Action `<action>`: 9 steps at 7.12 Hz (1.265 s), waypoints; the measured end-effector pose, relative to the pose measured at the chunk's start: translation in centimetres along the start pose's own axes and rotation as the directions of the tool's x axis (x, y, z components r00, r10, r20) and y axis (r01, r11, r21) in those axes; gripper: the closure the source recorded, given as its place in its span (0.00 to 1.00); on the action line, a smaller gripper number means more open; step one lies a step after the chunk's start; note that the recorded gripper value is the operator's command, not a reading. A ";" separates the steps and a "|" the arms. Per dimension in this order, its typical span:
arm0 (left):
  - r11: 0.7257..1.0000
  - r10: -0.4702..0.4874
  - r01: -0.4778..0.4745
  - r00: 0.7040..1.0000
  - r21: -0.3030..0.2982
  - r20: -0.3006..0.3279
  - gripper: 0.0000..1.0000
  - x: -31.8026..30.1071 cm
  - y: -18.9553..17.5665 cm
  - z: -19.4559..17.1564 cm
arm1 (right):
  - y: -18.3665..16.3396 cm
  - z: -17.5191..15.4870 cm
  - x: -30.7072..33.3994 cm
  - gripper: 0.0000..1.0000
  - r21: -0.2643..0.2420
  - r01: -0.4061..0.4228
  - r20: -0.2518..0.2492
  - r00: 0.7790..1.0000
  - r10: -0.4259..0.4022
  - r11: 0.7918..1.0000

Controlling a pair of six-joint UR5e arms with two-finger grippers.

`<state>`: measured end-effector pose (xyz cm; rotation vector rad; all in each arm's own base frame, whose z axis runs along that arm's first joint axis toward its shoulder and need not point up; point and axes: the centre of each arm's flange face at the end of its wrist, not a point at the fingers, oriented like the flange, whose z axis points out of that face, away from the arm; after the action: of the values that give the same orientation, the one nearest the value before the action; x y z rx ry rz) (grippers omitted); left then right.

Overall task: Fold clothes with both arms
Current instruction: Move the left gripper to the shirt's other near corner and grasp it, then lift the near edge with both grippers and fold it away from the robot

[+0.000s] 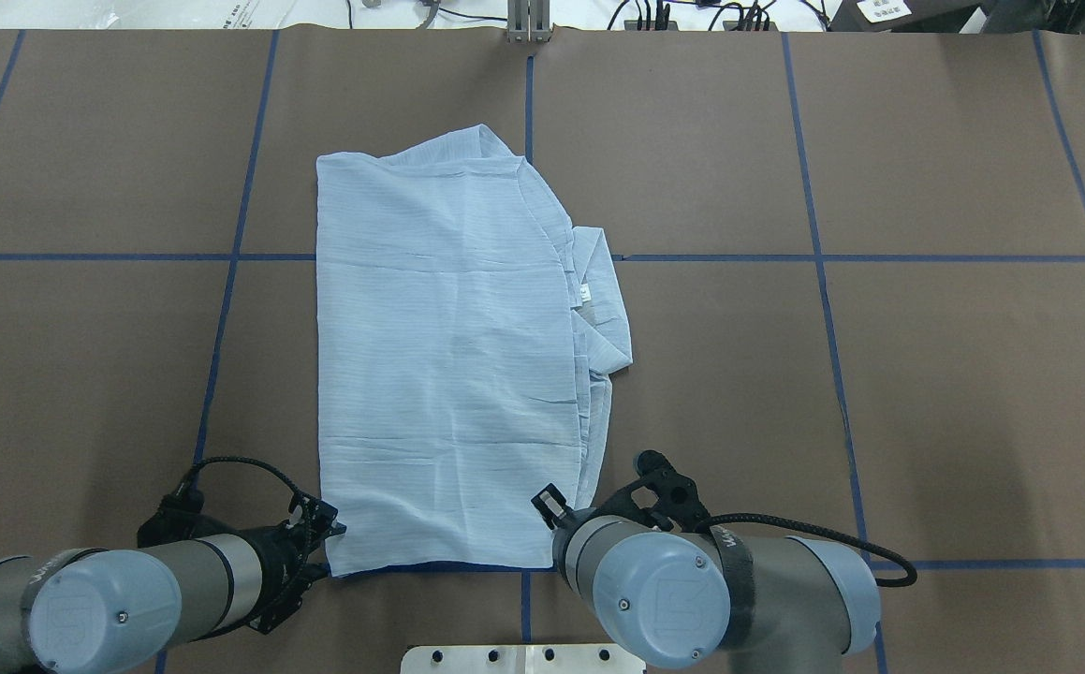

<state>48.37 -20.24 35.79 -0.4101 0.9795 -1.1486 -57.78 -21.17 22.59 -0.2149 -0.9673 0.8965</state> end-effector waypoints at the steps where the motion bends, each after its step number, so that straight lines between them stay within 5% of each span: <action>1: 1.000 0.004 -0.004 1.000 0.007 0.011 0.46 -0.4 0.2 0.2 | 0.0 0.0 0.0 1.00 0.000 -0.001 0.000 1.000 0.001 1.000; 4: 1.000 0.009 -0.009 1.000 -0.009 0.014 0.58 -0.4 1.6 0.1 | 0.0 0.0 0.0 1.00 0.000 -0.002 0.001 1.000 0.002 1.000; 6: 1.000 0.000 0.000 1.000 -0.015 0.011 1.00 -0.2 1.9 0.1 | 0.0 -0.1 -0.1 1.00 0.000 -0.002 0.002 1.000 0.002 1.000; 9: 1.000 -0.008 0.008 1.000 -0.011 0.010 1.00 -0.1 2.0 -0.2 | -0.1 0.0 0.0 1.00 0.001 -0.002 0.000 1.000 0.002 1.000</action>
<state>49.30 -19.36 34.28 -0.4293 0.9765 -1.1477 -57.67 -21.24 22.67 -0.2147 -0.9668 0.8992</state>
